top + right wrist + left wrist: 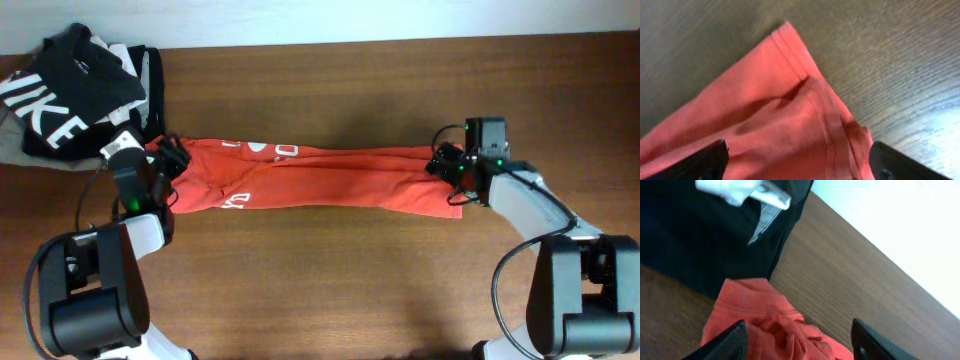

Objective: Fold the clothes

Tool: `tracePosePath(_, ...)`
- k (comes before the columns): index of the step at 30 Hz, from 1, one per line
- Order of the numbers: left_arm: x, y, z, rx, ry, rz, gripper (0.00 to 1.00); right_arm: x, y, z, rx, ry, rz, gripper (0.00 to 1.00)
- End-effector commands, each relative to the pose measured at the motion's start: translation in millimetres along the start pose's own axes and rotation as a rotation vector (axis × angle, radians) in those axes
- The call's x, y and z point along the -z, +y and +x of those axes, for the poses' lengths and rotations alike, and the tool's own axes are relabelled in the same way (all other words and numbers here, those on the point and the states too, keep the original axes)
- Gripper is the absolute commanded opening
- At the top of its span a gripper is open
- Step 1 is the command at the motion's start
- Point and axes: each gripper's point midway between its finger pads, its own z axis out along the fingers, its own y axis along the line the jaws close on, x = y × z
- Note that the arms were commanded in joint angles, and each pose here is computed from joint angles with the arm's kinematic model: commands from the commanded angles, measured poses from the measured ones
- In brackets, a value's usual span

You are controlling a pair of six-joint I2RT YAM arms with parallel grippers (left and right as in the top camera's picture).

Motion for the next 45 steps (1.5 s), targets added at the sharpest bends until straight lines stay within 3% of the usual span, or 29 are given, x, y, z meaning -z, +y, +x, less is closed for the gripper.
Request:
tracePosePath(1, 15, -32, -47, -0.093, -0.091, 0.067, 0.69, 39, 19, -38, 0.115, -0.055, -0.007, 0.99)
tracePosePath(4, 40, -51, -61, -0.160, -0.043, 0.080, 0.70, 69, 28, -51, 0.140, -0.021, 0.008, 1.00)
tracePosePath(5, 47, -55, -56, -0.192, 0.007, 0.082, 0.70, 75, 31, -51, 0.160, -0.006, -0.002, 0.80)
tracePosePath(7, 55, -57, -30, -0.213, 0.151, 0.076, 0.59, 76, 44, -39, 0.219, 0.051, -0.084, 0.37)
tracePosePath(8, 58, -57, -11, -0.209, 0.231, 0.076, 0.40, 73, 48, -31, 0.218, 0.083, -0.111, 0.16)
tracePosePath(9, 61, -56, 9, -0.209, 0.308, 0.069, 0.24, 70, 50, -25, 0.219, 0.109, -0.129, 0.04)
tracePosePath(10, 64, -56, 27, -0.224, 0.372, 0.062, 0.11, 65, 51, -17, 0.221, 0.135, -0.135, 0.04)
tracePosePath(12, 65, -61, 58, -0.265, 0.465, 0.068, 0.02, 52, 50, -1, 0.235, 0.185, -0.120, 0.04)
tracePosePath(16, 51, -52, 89, -0.312, 0.516, 0.009, 0.01, 17, 41, 24, 0.245, 0.282, -0.070, 0.04)
tracePosePath(21, 33, 6, 104, -0.301, 0.552, -0.171, 0.01, -24, 20, 45, 0.240, 0.375, 0.019, 0.04)
tracePosePath(28, 32, 84, 91, -0.242, 0.534, -0.396, 0.01, -37, -18, 41, 0.217, 0.383, 0.157, 0.04)
tracePosePath(31, 33, 99, 78, -0.210, 0.506, -0.424, 0.01, -37, -28, 34, 0.189, 0.378, 0.170, 0.04)
tracePosePath(35, 34, 92, 63, -0.209, 0.475, -0.416, 0.01, -34, -29, 24, 0.189, 0.355, 0.188, 0.04)
tracePosePath(39, 52, 61, 15, -0.215, 0.374, -0.371, 0.01, 0, -11, -6, 0.186, 0.314, 0.168, 0.04)
tracePosePath(40, 61, 48, 1, -0.214, 0.342, -0.342, 0.06, 14, -4, -17, 0.185, 0.294, 0.158, 0.04)
tracePosePath(41, 68, 40, -8, -0.215, 0.319, -0.326, 0.16, 29, 4, -30, 0.185, 0.267, 0.145, 0.10)
tracePosePath(43, 79, 23, -22, -0.213, 0.286, -0.272, 0.34, 56, 14, -52, 0.182, 0.223, 0.125, 0.76)
tracePosePath(44, 82, 16, -25, -0.210, 0.280, -0.244, 0.56, 68, 16, -63, 0.174, 0.204, 0.119, 0.99)
tracePosePath(45, 85, 7, -25, -0.205, 0.284, -0.203, 0.74, 77, 15, -74, 0.170, 0.188, 0.116, 0.99)
